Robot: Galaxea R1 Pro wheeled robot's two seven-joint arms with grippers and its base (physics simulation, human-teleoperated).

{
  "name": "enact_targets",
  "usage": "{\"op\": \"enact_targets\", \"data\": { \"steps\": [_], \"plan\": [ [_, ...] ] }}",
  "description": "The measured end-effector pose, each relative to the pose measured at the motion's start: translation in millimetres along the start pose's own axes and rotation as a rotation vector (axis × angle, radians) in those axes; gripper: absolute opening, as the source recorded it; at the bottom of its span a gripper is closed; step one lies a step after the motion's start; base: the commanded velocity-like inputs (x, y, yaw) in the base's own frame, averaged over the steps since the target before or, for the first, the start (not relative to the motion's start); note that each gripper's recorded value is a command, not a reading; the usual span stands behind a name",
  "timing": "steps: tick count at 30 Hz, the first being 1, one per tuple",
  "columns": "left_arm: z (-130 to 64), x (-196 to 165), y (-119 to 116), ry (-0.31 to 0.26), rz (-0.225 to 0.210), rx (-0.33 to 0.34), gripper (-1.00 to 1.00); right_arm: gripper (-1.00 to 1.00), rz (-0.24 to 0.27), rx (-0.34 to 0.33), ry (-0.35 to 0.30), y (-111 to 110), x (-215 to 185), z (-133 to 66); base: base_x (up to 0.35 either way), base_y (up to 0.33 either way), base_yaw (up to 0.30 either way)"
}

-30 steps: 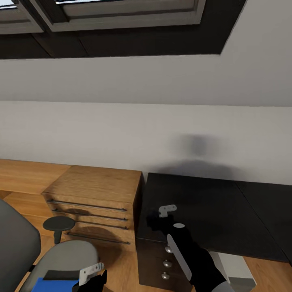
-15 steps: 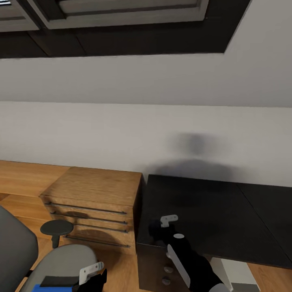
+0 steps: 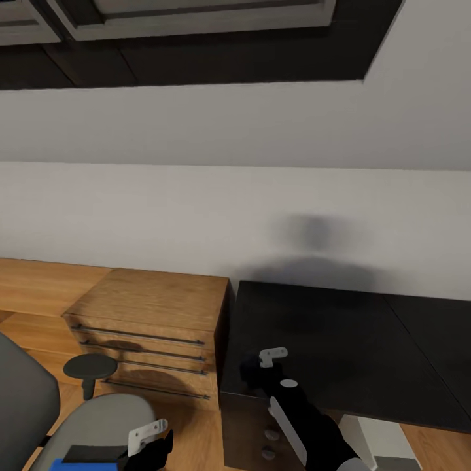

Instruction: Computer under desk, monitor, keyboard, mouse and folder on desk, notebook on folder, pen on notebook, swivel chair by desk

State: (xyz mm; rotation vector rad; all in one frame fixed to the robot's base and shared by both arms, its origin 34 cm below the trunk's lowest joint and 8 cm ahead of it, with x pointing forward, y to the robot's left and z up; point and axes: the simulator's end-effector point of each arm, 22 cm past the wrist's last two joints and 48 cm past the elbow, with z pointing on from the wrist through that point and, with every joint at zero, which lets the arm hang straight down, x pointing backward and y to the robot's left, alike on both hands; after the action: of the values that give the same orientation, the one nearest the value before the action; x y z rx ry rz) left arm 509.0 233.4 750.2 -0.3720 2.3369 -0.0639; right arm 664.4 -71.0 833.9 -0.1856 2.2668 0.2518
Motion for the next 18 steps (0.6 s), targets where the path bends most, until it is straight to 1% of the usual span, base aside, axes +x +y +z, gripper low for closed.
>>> {"op": "enact_targets", "data": {
  "steps": [18],
  "plan": [
    [17.5,12,2,0.002,0.000,0.000,1.00,-1.00,-0.002,-0.001,-0.004,-3,13,16.2,0.000,0.000,0.000]
  ]
}}
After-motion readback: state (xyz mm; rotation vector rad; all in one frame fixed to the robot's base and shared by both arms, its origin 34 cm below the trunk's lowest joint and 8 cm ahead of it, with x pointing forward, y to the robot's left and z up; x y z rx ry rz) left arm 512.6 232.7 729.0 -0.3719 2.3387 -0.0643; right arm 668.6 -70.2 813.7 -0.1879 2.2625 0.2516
